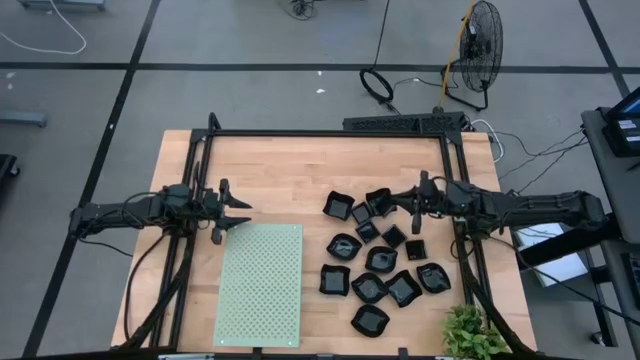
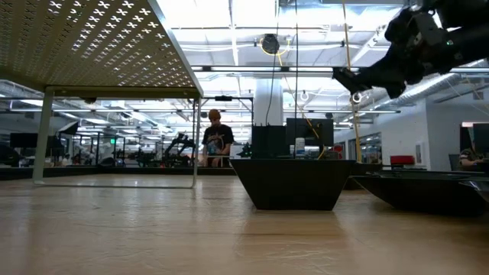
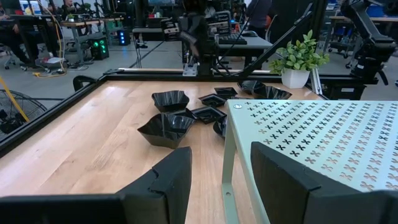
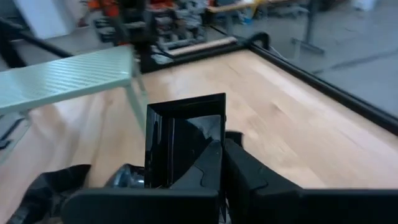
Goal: Pick & Place Mini shaped plates
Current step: Put the square plate on the shelf
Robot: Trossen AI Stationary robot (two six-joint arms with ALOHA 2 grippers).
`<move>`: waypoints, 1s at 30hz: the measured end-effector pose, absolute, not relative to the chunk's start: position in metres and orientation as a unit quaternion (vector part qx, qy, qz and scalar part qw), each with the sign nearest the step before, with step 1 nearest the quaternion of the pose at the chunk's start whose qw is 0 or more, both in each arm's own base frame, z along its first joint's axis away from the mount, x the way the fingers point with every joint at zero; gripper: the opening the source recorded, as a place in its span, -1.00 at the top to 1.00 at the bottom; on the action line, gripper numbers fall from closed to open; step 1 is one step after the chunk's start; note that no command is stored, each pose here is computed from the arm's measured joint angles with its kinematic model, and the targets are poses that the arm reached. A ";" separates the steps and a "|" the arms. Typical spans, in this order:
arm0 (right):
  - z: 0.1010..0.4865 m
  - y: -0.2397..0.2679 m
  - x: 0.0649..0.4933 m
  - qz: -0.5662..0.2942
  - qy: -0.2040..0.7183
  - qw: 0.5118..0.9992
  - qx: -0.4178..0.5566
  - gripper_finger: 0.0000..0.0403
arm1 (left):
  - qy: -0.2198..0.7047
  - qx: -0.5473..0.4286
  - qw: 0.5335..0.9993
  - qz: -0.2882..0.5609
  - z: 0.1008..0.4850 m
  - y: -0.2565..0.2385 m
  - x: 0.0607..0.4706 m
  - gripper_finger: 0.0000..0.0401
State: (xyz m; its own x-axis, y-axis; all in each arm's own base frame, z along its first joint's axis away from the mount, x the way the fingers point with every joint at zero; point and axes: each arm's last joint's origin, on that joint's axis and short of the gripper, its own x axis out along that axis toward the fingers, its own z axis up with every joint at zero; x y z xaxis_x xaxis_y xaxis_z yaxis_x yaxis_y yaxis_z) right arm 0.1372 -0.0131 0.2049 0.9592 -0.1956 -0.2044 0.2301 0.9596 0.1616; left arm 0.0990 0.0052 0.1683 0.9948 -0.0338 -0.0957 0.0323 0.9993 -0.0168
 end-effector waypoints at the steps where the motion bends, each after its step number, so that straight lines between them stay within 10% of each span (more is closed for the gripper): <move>1: 0.206 -0.013 0.138 -0.097 0.088 0.988 0.087 1.00 | 0.048 -0.008 0.999 -0.017 0.168 0.005 0.099 0.15; 30: 0.222 -0.001 0.150 0.060 -0.002 0.995 -0.079 1.00 | -0.062 0.106 0.992 0.003 0.190 0.006 0.099 0.15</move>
State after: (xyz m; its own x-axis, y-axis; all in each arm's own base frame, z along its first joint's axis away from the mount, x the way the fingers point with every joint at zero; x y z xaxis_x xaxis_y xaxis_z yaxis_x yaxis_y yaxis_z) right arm 0.1496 -0.0013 0.2221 0.9929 0.1191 -0.0049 -0.1184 0.9803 -0.1580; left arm 0.0987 0.0060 0.1896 0.9922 -0.0067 0.1243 -0.0197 0.9775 0.2099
